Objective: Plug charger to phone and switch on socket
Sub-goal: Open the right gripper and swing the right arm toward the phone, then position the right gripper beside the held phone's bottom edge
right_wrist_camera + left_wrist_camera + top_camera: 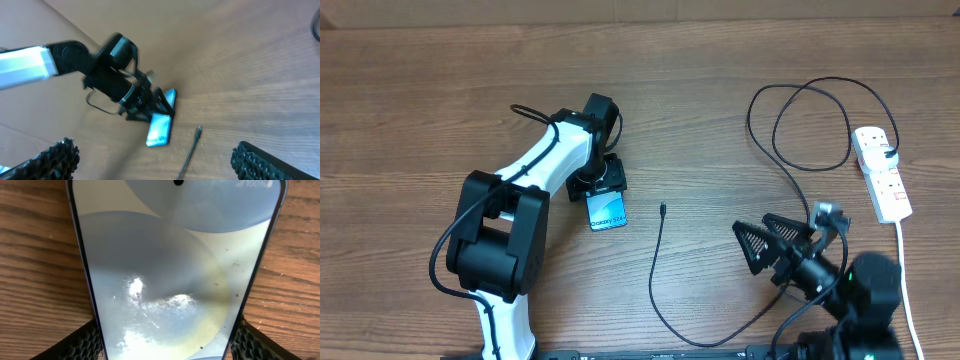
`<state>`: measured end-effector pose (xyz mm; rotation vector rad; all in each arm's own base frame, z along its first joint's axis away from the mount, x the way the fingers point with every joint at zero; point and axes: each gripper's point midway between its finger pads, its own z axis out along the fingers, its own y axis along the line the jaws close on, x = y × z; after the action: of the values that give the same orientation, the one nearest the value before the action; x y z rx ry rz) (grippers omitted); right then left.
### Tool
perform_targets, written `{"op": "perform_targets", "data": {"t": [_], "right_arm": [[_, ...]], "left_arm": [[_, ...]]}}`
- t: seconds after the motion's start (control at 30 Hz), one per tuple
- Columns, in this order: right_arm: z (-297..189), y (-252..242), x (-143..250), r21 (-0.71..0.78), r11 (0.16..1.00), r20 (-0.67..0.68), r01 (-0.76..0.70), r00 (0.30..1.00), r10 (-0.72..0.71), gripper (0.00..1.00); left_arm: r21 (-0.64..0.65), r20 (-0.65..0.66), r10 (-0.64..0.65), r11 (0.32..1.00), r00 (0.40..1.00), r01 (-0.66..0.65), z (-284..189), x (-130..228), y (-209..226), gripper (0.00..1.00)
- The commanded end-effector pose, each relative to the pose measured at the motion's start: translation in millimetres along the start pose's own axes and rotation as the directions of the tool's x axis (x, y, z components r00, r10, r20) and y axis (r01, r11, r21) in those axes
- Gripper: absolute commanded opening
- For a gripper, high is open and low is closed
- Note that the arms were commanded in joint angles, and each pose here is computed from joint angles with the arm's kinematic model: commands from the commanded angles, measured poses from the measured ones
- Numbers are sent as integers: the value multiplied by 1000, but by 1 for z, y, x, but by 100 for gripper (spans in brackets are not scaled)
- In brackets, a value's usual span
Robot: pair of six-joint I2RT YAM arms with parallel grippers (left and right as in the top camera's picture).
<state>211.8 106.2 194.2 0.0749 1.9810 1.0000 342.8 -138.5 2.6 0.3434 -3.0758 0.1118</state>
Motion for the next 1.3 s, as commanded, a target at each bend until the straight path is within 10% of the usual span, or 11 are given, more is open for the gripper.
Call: {"op": "perform_targets", "data": {"t": [0.0,0.3,0.47,0.63,1.07,1.27], "right_arm": [[7,-2,-13,59,997,-94,50,995,-45,100],[51,13,-32,-38,995,-398,-89,915,67,98],[88,13,-7,-149,968,-530,-203,842,95,71],[129,12,45,-156,957,-666,-244,742,80,65],[195,-7,71,36,997,-576,-64,814,73,73],[207,-5,115,127,990,-621,-57,774,124,54]], "left_arm": [[50,-3,26,998,1000,-26,-6,-7,-11,69],[159,-26,115,981,993,-109,-14,-3,-32,73],[174,-30,130,977,991,-123,-14,-2,-34,74],[175,-25,130,977,991,-124,-14,-3,-35,74],[39,67,17,999,998,-19,-12,-25,-12,100],[36,68,-33,999,997,31,-13,-31,-1,100]]}}
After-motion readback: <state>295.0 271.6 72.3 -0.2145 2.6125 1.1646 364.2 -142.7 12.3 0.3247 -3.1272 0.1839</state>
